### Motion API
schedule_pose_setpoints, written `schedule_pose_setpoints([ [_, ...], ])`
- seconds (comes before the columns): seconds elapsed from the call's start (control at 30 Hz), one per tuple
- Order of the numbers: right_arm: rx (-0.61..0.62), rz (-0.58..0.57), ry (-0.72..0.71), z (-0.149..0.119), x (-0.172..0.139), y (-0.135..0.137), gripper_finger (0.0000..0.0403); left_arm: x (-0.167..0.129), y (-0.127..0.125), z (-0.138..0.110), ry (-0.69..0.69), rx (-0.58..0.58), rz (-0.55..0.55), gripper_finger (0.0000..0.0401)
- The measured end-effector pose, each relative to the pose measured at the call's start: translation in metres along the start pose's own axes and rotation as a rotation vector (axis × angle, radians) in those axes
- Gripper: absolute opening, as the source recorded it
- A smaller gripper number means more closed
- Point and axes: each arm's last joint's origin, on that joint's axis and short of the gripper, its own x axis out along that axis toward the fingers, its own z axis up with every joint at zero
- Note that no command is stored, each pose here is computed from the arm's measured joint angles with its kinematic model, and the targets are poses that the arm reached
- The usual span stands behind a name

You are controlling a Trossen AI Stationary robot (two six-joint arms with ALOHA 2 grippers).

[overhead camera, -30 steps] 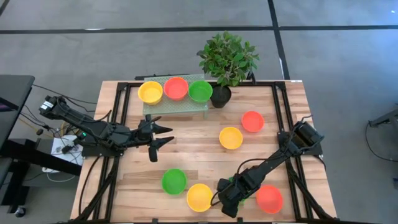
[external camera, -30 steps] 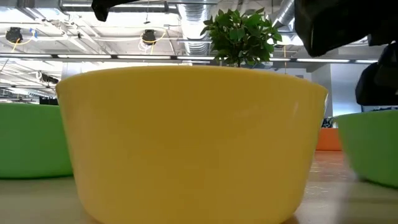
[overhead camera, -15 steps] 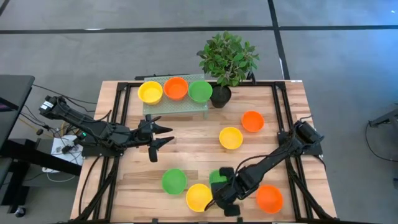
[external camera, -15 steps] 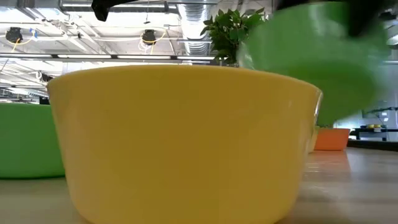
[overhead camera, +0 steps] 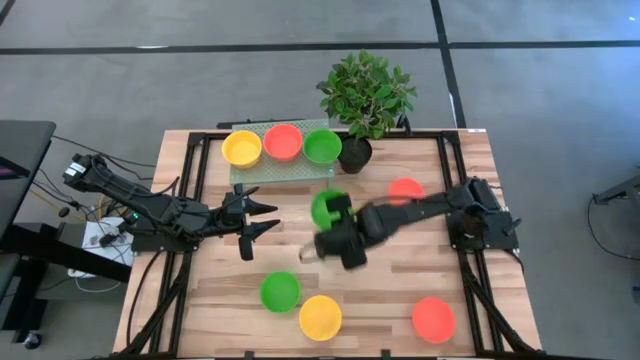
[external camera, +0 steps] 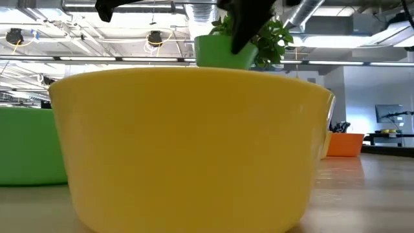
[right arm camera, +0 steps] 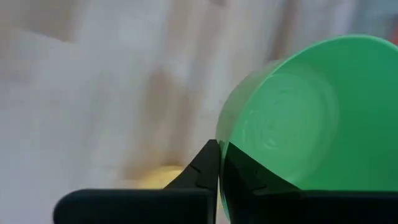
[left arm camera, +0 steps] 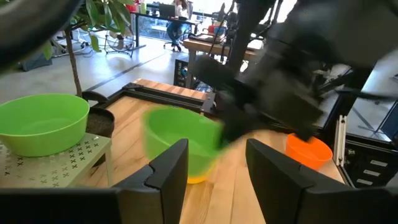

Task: Pick & Place Mini bowls
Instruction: Stack the green bowl on top of the other green bowl on the shelf

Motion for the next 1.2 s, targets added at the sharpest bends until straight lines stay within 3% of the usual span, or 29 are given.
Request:
schedule_pose_setpoints([
  [0.33,0.063,-0.140,0.000,-0.018,0.017,-0.114,0.0005,0.000,0.000,-0.001,0.005,0.011,0.002,0.0163],
  [0.53,0.141,-0.138,0.004,-0.039,0.033,-0.159,0.0009,0.001,0.001,0.001,-0.003,0.034,0.008,0.0163],
  [0.8,0.183,-0.049,-0.037,-0.050,0.039,-0.175,0.0007,0.006,0.010,0.003,-0.013,0.023,0.057,0.0163],
  [1.2,0.175,-0.062,-0.070,-0.047,0.039,-0.177,0.0011,0.008,0.015,0.004,-0.016,0.019,0.084,0.0163],
])
